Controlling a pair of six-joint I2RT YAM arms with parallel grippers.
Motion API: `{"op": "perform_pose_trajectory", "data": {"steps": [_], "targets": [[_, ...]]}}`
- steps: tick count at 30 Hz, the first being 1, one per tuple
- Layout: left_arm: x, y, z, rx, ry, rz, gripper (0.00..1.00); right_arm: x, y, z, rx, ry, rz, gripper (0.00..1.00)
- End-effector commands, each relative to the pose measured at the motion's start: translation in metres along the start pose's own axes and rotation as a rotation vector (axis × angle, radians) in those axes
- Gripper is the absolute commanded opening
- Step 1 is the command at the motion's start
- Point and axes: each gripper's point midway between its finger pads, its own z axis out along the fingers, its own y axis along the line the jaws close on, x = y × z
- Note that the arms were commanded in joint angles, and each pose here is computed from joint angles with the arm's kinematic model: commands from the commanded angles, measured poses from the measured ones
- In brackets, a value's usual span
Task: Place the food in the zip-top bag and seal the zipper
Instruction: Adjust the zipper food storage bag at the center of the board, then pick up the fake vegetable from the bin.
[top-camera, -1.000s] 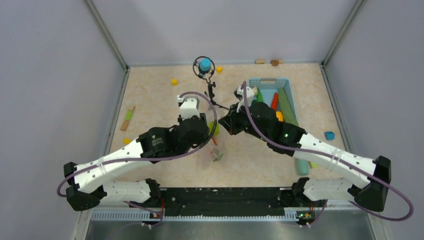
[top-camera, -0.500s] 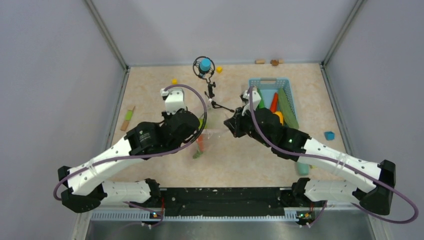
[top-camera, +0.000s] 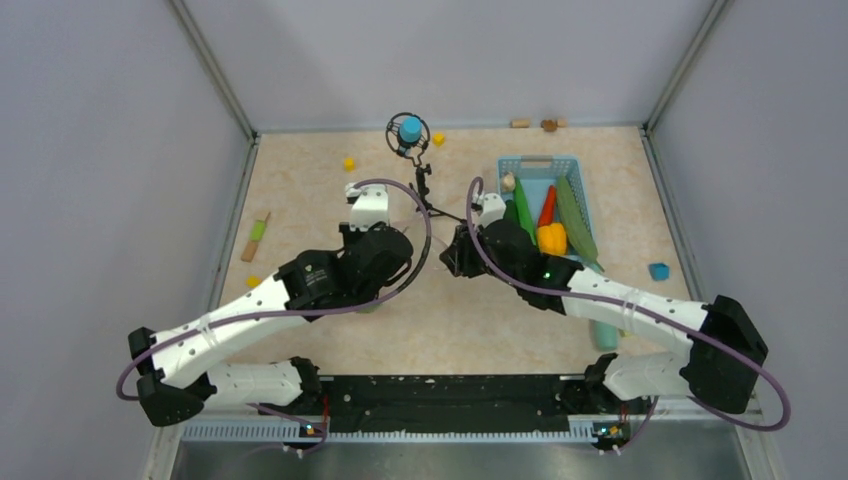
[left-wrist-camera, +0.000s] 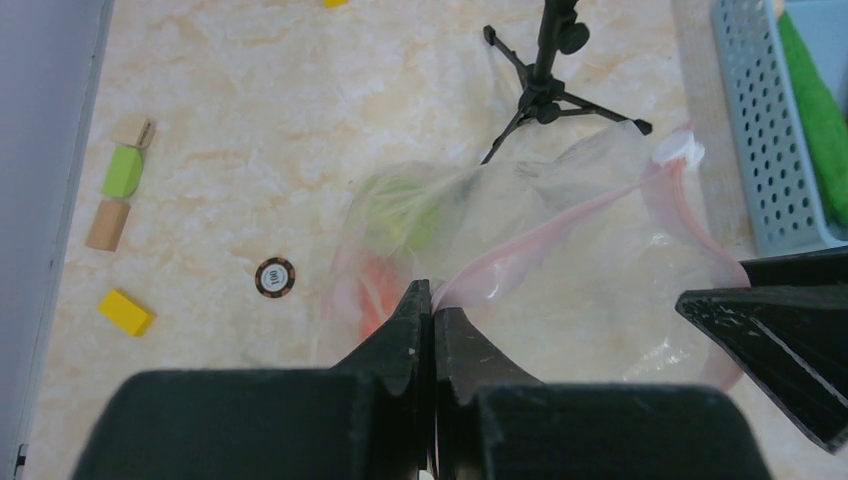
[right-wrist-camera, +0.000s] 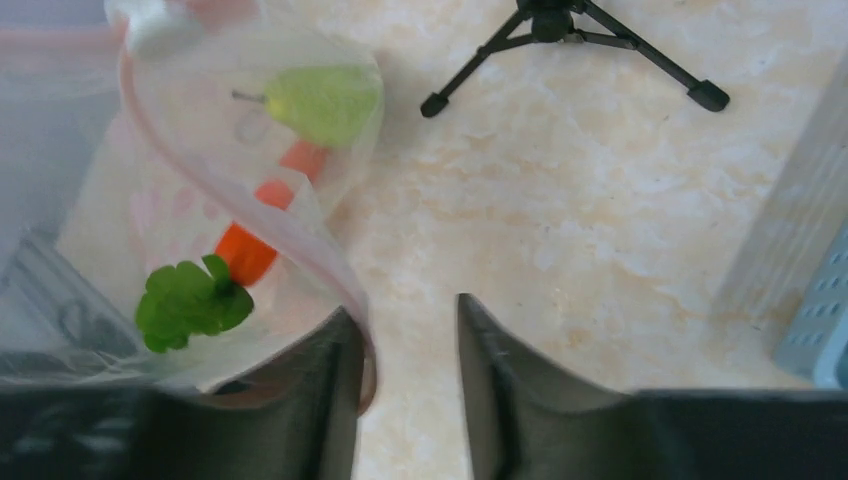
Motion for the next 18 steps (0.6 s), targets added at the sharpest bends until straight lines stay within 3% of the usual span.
{"op": "perform_pose_trajectory", "data": {"steps": [1, 6, 10, 18], "targets": [[0.001, 0.0, 0.015, -0.038, -0.049, -0.049, 0.0, -0.017, 0.008, -0.015, -0.095, -0.04, -0.014, 0.51], [0.009, -0.012, 0.025, -0.011, -0.024, -0.037, 0.0, -0.025, 0.008, -0.056, -0.14, -0.084, -0.061, 0.82], [0.014, -0.016, 0.03, -0.014, -0.026, -0.054, 0.0, -0.029, -0.02, -0.085, -0.023, -0.133, -0.039, 0.88], [0.024, -0.022, 0.029, 0.039, -0.005, -0.085, 0.0, -0.018, -0.132, -0.14, 0.57, -0.152, 0.101, 0.94]]}}
